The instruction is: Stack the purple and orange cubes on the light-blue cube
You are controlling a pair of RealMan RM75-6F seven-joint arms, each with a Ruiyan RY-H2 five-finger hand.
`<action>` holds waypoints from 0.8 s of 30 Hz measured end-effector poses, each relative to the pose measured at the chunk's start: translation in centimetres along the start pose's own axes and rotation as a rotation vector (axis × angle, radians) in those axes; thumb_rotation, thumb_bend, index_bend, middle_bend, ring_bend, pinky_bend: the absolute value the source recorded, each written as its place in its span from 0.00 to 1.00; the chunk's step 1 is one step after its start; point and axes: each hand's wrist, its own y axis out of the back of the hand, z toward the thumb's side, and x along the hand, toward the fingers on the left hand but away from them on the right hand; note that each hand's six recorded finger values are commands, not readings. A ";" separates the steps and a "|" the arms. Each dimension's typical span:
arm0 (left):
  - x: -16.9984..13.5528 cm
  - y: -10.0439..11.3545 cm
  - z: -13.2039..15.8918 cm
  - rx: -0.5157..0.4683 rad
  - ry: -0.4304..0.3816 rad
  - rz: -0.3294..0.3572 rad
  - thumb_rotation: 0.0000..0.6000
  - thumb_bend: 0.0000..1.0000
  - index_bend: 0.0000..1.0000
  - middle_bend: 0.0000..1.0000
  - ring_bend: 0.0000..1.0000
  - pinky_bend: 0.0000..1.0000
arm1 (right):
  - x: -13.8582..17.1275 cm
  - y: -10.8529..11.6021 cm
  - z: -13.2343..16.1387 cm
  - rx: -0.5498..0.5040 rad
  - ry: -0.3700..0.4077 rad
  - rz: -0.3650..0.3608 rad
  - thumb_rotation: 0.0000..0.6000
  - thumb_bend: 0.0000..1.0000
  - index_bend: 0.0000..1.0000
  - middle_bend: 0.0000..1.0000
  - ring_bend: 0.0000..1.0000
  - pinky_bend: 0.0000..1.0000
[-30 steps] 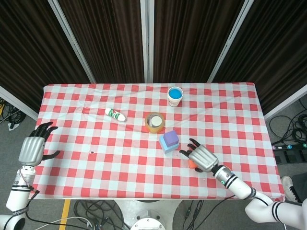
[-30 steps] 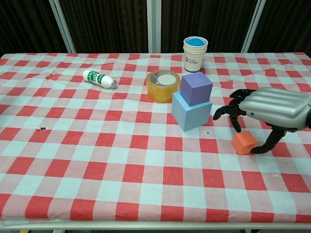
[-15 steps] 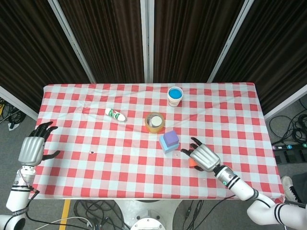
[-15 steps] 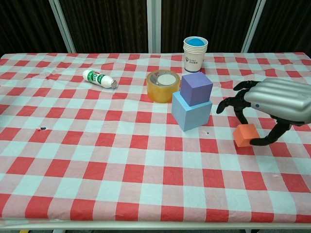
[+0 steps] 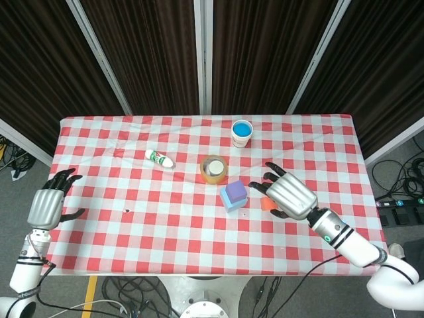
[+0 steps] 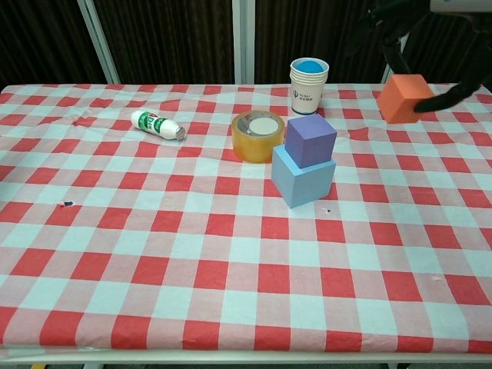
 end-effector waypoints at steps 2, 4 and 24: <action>0.0 0.0 0.0 0.001 0.001 0.000 1.00 0.11 0.28 0.24 0.16 0.29 | -1.5 0.6 0.0 0.009 0.014 0.029 1.00 0.14 0.23 0.54 0.26 0.12; 0.0 0.0 -0.1 0.000 0.004 0.000 1.00 0.11 0.28 0.24 0.16 0.29 | -3.1 0.9 -0.1 0.022 0.025 0.059 1.00 0.14 0.23 0.54 0.26 0.12; 0.2 -0.2 -1.1 -0.004 0.032 -0.006 1.00 0.11 0.28 0.24 0.16 0.29 | -12.4 -0.9 1.5 0.042 0.092 0.160 1.00 0.14 0.23 0.54 0.26 0.13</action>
